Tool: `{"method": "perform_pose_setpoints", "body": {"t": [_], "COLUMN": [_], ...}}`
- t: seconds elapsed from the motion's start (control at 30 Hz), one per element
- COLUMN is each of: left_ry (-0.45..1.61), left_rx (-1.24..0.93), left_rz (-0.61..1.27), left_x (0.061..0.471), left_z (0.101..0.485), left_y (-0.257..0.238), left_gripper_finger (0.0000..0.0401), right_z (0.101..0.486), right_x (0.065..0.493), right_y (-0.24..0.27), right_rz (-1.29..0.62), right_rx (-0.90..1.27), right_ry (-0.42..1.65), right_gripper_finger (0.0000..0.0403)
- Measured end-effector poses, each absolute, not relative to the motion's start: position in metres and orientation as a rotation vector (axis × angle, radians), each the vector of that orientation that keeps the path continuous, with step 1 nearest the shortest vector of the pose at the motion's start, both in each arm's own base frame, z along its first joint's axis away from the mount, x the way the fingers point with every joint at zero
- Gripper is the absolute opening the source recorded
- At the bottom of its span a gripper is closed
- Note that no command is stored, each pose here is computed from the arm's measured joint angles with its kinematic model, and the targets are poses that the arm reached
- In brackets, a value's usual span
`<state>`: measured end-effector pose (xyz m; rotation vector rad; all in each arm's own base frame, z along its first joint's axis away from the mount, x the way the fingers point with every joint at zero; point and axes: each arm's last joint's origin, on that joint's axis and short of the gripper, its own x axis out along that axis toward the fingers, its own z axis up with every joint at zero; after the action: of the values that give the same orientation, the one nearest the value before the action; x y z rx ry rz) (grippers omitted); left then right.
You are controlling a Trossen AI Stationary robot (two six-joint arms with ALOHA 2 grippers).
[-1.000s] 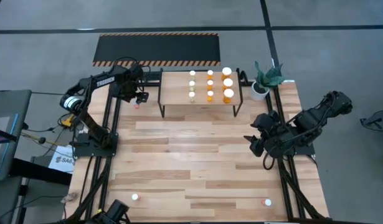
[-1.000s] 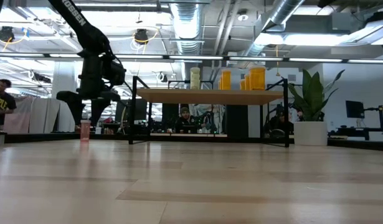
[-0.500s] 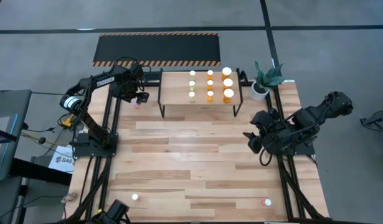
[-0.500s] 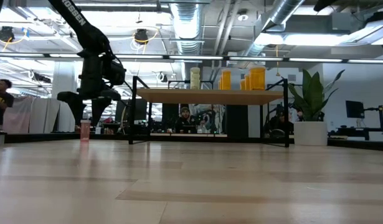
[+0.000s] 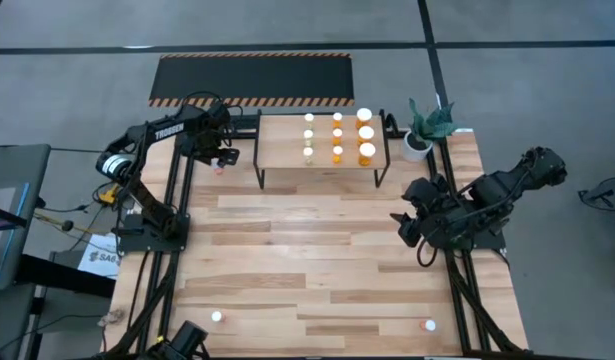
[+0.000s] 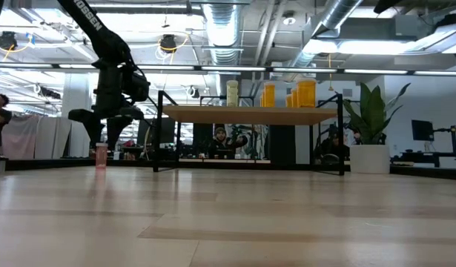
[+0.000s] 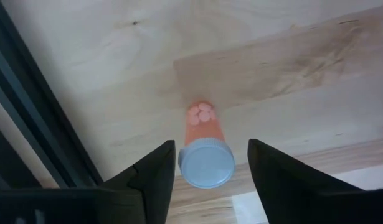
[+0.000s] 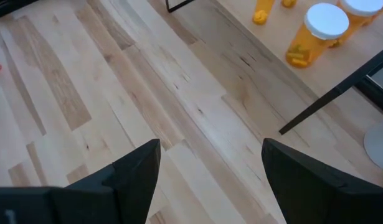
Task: Pick and place medicine bottles onto shelf by color
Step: Put the top pink pill bottle to the top on the shelf
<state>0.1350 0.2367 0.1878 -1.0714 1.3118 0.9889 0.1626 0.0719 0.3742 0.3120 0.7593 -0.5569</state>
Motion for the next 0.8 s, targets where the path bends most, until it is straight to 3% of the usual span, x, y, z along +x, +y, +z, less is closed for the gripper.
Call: {"method": "perform_pose_setpoints", "body": {"t": [0.6, 0.8], "left_ry": [1.322, 1.323], "left_rx": [-1.069, -1.068], "left_rz": [0.982, 0.983], "left_x": [0.1346, 0.1346], "left_z": [0.1878, 0.1879], "left_y": [0.2360, 0.2360], "left_gripper_finger": [0.0183, 0.0159], "right_z": [0.3742, 0.3742], "right_x": [0.1626, 0.1626], "right_y": [0.0719, 0.0719], "right_rz": [-0.557, -0.557], "right_rx": [0.311, 0.312], "right_ry": [0.760, 0.759], "right_gripper_finger": [0.0302, 0.0302]}}
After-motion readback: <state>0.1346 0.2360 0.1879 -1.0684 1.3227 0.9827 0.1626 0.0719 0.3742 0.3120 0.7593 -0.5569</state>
